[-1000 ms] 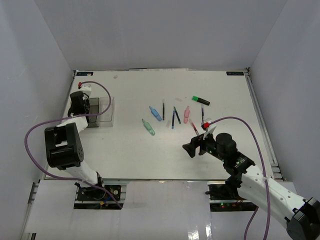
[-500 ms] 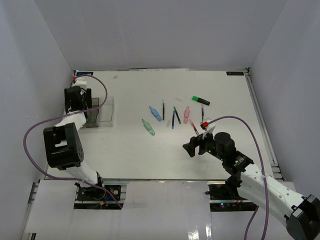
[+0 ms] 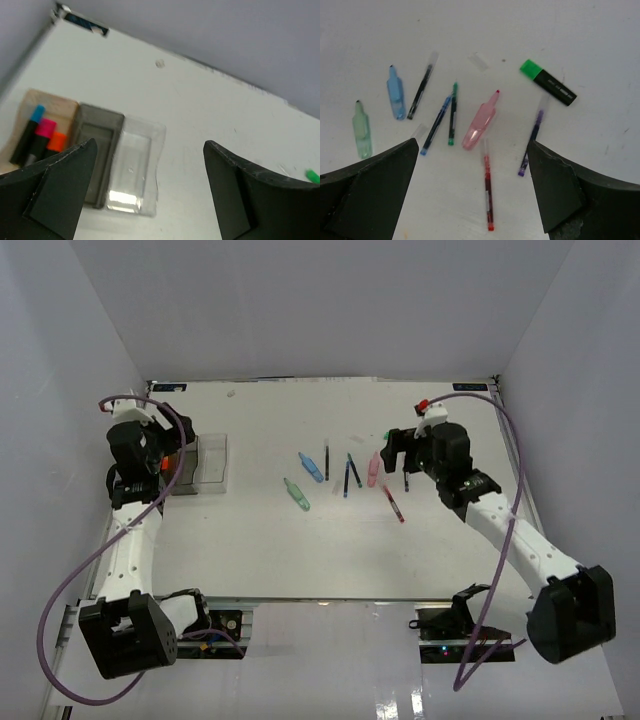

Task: Sort the stationery into containers
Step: Place the pen in the storage box, then pick up the pen from the center of the board.

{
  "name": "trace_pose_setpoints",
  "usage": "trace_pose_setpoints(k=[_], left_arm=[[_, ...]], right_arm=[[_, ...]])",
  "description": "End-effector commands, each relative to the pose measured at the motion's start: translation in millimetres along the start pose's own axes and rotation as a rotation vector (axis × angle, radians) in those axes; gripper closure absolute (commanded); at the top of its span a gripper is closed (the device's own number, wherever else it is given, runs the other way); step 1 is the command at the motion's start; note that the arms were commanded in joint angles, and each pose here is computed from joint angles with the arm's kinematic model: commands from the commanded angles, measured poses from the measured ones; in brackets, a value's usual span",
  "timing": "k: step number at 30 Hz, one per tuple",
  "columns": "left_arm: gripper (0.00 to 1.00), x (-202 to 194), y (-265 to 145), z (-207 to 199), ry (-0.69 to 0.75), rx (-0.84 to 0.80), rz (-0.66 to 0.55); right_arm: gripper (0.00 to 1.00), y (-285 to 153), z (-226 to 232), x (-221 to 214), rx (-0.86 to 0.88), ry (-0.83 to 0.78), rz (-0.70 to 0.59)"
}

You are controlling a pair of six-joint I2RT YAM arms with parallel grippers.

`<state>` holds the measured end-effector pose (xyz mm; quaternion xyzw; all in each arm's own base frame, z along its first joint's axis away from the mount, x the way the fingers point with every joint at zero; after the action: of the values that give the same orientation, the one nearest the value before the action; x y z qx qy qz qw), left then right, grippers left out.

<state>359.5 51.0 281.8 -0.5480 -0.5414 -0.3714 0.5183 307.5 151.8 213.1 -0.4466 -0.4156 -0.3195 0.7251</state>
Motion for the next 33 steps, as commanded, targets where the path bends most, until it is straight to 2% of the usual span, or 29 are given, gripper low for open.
trace_pose_setpoints(k=[1,6,9,10,12,13,14,16,22,33], left_arm=[[0.02,-55.9,-17.4,-22.3,-0.142,-0.145,0.2],[0.02,-70.8,-25.7,-43.6,-0.202,-0.278,0.271],[0.02,-74.0,-24.5,-44.5,-0.219,-0.281,0.289],[0.02,-74.4,-24.4,-44.0,-0.223,-0.278,0.296],[0.02,-74.3,-25.0,-44.7,-0.226,-0.278,0.298],[0.02,-73.1,-26.6,-45.0,-0.224,-0.28,0.293],[0.02,-72.1,-27.3,-44.9,-0.225,-0.278,0.289],[0.02,-71.2,-27.9,-45.0,-0.225,-0.277,0.285],[0.02,-72.0,-26.7,-44.6,-0.229,-0.275,0.297],[0.02,-74.0,-27.0,-45.7,-0.241,-0.278,0.307]], right_arm=[[0.05,23.4,-28.4,24.5,-0.05,-0.041,0.016],[0.06,78.1,-76.3,39.3,-0.035,-0.031,0.088],[0.07,111.2,-95.8,35.2,-0.006,-0.101,0.141],[0.07,124.7,-104.1,21.9,0.014,-0.098,0.184],[0.08,137.6,-107.5,28.2,0.047,-0.147,0.197],[0.08,149.3,-115.0,16.5,0.047,-0.153,0.238],[0.09,155.7,-115.5,28.4,0.052,-0.176,0.225],[0.09,170.2,-121.6,13.9,0.072,-0.199,0.275],[0.09,200.0,-130.3,-8.7,0.109,-0.216,0.352],[0.01,206.0,-147.4,-49.6,0.086,-0.251,0.468]])
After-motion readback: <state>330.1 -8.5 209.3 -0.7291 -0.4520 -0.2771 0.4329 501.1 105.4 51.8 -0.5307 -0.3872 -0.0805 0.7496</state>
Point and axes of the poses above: each gripper's point midway between its finger pads, its own y axis out along the fingers, its own z axis along the line the jaws close on, x = y × z, the point moved 3 cm from there along -y, back along the fingers, and after that the axes turned 7 degrees about y, right-handed, at the moved point
